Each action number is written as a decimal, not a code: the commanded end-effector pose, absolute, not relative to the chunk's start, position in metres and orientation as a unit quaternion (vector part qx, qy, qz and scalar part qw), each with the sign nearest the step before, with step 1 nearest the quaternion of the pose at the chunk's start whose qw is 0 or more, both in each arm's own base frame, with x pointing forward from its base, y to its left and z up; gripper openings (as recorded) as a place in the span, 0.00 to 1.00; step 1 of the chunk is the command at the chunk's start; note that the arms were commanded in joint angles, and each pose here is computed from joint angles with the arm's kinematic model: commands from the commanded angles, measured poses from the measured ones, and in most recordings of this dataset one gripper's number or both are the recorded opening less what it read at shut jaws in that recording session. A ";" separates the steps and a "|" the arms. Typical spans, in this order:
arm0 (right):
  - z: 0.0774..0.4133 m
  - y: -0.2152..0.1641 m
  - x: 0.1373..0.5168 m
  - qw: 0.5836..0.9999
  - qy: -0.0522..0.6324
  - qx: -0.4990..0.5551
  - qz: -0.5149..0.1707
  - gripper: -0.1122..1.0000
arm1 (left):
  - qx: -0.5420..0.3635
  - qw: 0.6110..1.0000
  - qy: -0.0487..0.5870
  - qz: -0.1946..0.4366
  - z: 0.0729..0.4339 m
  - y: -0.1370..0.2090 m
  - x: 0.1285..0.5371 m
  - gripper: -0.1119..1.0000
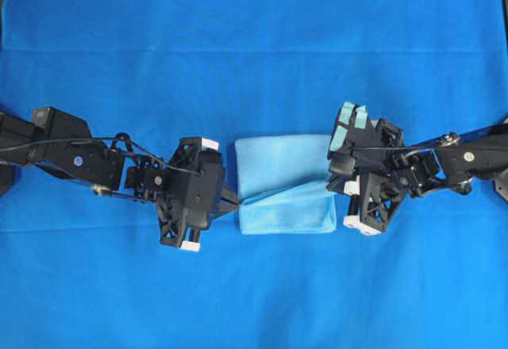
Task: Fold the light blue towel.
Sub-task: 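Pull the top corners down toward the bottom edge, folding the strip, then open both grippers and release the folded towel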
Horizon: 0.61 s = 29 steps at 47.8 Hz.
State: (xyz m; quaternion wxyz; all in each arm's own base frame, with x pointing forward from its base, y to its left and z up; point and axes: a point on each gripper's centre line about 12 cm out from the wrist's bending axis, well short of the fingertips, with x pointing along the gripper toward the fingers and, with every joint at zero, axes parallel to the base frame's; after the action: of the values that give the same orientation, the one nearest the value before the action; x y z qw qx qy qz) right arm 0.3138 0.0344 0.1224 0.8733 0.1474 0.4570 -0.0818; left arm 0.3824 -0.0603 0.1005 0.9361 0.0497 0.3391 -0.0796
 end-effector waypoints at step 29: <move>0.163 0.057 0.325 0.897 0.418 0.136 -0.048 0.60 | 0.046 0.949 0.300 -0.083 0.143 -0.064 0.384 0.54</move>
State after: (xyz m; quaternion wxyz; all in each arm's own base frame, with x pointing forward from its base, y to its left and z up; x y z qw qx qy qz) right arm 0.3219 0.0537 0.1406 0.8843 0.1335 0.4439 -0.0568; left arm 0.3830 -0.0616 0.1173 0.9412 0.0476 0.3247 -0.0807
